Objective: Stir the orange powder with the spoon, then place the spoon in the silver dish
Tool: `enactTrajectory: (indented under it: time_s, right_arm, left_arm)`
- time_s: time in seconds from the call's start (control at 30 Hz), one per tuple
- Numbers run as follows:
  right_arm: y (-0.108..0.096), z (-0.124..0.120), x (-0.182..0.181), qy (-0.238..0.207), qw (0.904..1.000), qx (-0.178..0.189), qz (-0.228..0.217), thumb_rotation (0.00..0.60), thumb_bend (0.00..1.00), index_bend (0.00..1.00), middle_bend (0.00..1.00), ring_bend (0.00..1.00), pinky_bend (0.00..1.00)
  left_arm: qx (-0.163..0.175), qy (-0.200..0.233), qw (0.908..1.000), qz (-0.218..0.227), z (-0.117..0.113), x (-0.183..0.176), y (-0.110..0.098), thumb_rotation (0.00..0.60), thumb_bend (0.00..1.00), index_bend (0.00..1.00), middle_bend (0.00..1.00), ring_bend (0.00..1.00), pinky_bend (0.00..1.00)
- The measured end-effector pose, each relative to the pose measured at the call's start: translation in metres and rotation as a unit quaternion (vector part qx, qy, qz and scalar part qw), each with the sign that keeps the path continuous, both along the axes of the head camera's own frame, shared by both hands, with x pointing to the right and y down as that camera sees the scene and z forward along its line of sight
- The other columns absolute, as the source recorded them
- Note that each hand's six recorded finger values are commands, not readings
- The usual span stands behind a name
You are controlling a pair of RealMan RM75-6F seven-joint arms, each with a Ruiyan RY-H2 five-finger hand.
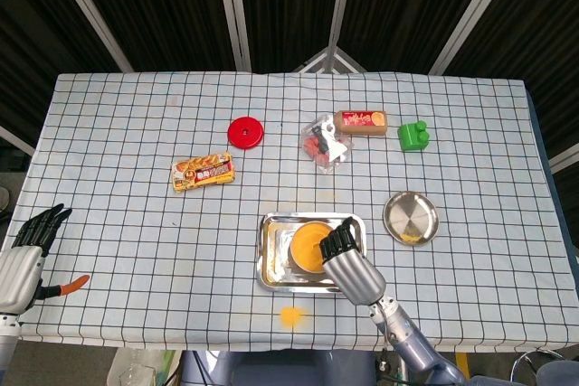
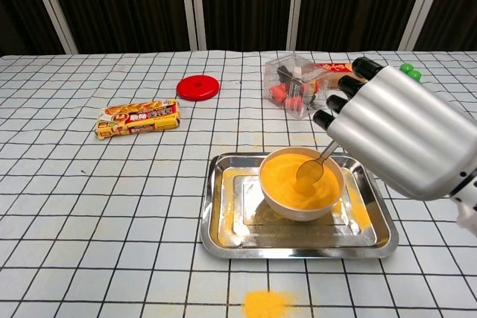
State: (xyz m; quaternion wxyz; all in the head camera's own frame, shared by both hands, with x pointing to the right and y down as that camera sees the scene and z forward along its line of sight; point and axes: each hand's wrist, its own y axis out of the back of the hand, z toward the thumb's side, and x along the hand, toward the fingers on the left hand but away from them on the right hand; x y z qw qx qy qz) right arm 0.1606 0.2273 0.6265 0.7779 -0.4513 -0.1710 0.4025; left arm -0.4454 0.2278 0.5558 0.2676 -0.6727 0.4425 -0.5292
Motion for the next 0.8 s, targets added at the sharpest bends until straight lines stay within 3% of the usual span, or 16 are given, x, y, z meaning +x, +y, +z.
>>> enactTrajectory:
  time_s: [0.8]
  right_arm:
    - [0.008,0.018,0.007,0.018,0.9998,-0.013,-0.001,0.6,0.51,0.58,0.56,0.44,0.35]
  left_arm:
    - [0.0,-0.002,1.0,0.0,0.0,0.0,0.0,0.6,0.0,0.0,0.0,0.0,0.0]
